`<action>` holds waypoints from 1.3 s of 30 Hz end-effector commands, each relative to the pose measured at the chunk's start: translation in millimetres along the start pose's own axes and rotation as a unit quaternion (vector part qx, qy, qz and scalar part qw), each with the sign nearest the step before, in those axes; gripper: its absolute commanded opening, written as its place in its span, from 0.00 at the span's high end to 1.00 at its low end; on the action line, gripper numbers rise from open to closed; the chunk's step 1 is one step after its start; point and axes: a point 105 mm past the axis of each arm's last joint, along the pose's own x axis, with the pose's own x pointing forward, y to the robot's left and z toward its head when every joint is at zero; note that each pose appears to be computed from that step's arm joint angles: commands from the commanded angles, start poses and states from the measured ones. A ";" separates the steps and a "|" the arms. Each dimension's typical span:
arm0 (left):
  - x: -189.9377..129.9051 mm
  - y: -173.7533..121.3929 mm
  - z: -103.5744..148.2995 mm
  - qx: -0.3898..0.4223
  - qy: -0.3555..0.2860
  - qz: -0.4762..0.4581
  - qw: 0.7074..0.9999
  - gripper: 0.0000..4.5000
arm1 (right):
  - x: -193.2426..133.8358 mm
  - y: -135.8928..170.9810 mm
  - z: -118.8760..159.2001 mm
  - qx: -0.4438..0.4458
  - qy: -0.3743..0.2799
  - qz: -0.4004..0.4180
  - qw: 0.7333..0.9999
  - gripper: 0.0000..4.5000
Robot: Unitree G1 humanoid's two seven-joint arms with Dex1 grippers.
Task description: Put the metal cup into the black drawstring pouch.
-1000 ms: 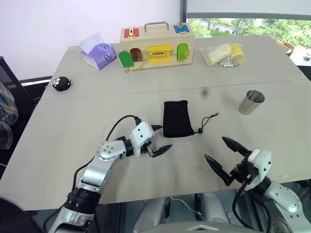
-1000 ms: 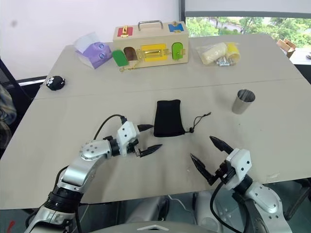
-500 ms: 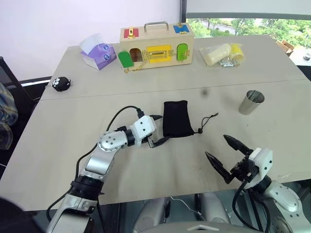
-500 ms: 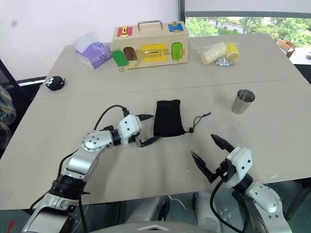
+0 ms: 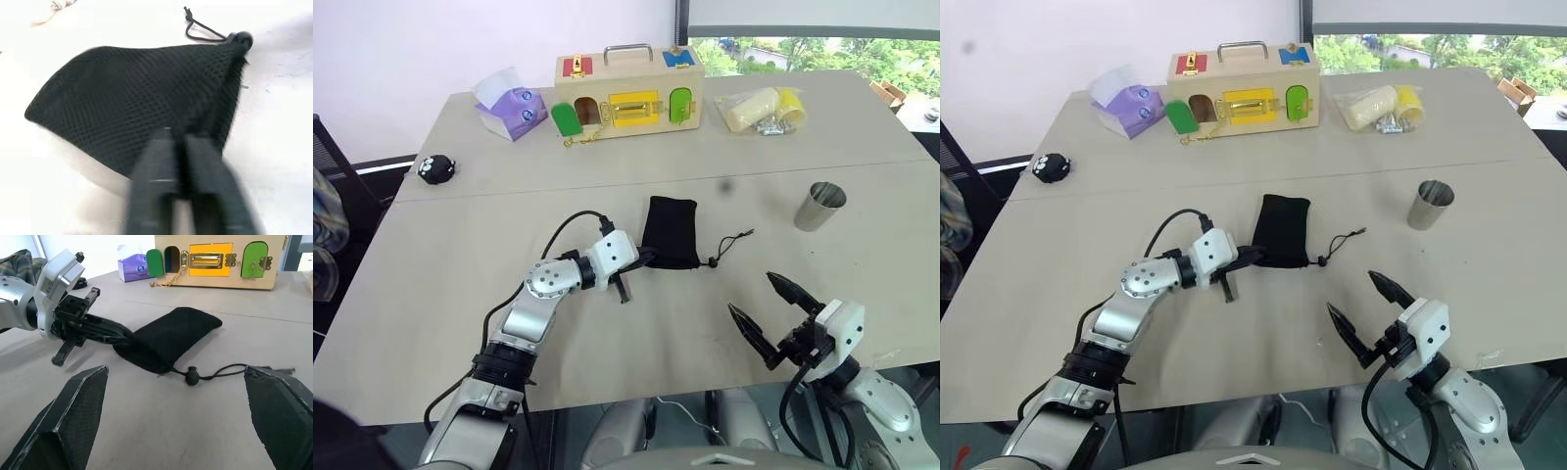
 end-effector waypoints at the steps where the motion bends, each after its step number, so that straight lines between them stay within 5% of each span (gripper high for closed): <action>1: 1.6 4.2 8.9 0.014 -0.015 0.002 1.000 0.99 | 1.2 -3.3 13.2 -0.025 -0.023 -0.007 0.999 0.00; 4: 2.9 9.0 12.4 0.002 -0.022 0.015 1.000 0.99 | 3.3 -18.7 16.8 -0.086 -0.006 -0.022 0.996 0.00; 12: 10.8 45.0 55.6 -0.140 -0.085 0.114 0.980 0.99 | 19.2 -120.8 53.4 -0.320 0.108 -0.090 0.937 0.00; 16: 13.4 57.3 77.6 -0.182 -0.104 0.143 0.967 0.99 | 35.1 -157.7 65.9 -0.350 0.147 -0.091 0.921 0.00; 22: 9.5 68.3 98.9 -0.205 -0.111 0.166 0.958 0.99 | 44.5 -171.7 39.1 -0.368 0.237 -0.007 0.899 0.00; 25: 6.3 72.7 101.7 -0.208 -0.106 0.180 0.956 1.00 | 45.4 -171.1 36.4 -0.373 0.246 0.012 0.895 0.18; 33: 5.6 75.8 85.5 -0.208 -0.037 0.208 0.955 1.00 | 39.0 -170.5 41.8 -0.385 0.257 0.019 0.886 0.99; 39: 16.1 74.2 85.1 -0.239 -0.008 0.176 0.955 1.00 | 58.1 -142.2 72.9 -0.386 0.178 0.018 0.905 0.99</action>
